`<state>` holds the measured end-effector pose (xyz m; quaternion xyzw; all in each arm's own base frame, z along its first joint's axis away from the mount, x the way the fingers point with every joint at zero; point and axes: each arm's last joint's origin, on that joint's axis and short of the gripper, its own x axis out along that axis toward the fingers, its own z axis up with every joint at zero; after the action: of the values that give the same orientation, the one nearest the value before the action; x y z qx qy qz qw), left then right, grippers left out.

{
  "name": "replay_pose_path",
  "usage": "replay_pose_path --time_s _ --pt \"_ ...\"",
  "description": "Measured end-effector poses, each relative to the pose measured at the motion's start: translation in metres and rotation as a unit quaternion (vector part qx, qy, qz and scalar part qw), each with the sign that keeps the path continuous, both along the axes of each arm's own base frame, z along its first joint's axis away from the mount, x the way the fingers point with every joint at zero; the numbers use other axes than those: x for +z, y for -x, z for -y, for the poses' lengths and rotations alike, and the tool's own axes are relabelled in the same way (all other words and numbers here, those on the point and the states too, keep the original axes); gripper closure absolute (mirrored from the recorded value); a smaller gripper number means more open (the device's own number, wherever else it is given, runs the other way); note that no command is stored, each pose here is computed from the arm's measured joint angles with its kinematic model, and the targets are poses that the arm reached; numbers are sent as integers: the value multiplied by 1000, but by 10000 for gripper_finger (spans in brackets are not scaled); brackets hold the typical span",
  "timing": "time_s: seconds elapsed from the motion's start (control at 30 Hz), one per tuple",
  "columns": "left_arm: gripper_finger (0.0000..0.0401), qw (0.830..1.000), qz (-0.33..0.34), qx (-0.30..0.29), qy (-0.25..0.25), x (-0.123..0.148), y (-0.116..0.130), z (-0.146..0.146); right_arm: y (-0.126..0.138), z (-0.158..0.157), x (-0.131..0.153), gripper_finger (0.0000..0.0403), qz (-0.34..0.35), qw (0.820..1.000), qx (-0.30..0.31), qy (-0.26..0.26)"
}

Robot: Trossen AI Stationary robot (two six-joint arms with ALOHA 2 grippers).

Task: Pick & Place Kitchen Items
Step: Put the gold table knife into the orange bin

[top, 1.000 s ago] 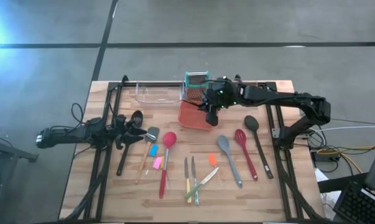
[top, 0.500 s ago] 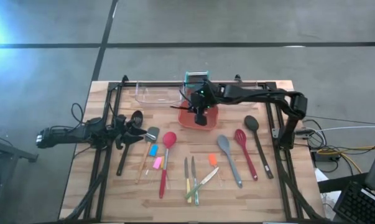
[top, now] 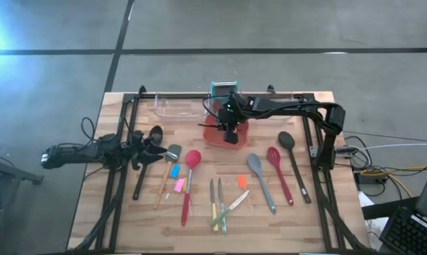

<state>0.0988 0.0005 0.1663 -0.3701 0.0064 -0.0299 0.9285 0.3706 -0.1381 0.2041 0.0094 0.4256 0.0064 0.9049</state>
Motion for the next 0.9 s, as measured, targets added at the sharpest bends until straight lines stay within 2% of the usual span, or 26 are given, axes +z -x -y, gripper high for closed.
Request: replay_pose_path --time_s 0.13,0.53,0.9 --pt "137 1000 0 0 0 0 0 0 6 -2 -11 369 -18 1000 12 4" --pt "137 1000 0 0 0 0 0 0 5 1 -19 369 18 998 38 45" --pt "137 1000 0 1 0 0 0 0 -4 5 -53 369 -22 999 43 24"
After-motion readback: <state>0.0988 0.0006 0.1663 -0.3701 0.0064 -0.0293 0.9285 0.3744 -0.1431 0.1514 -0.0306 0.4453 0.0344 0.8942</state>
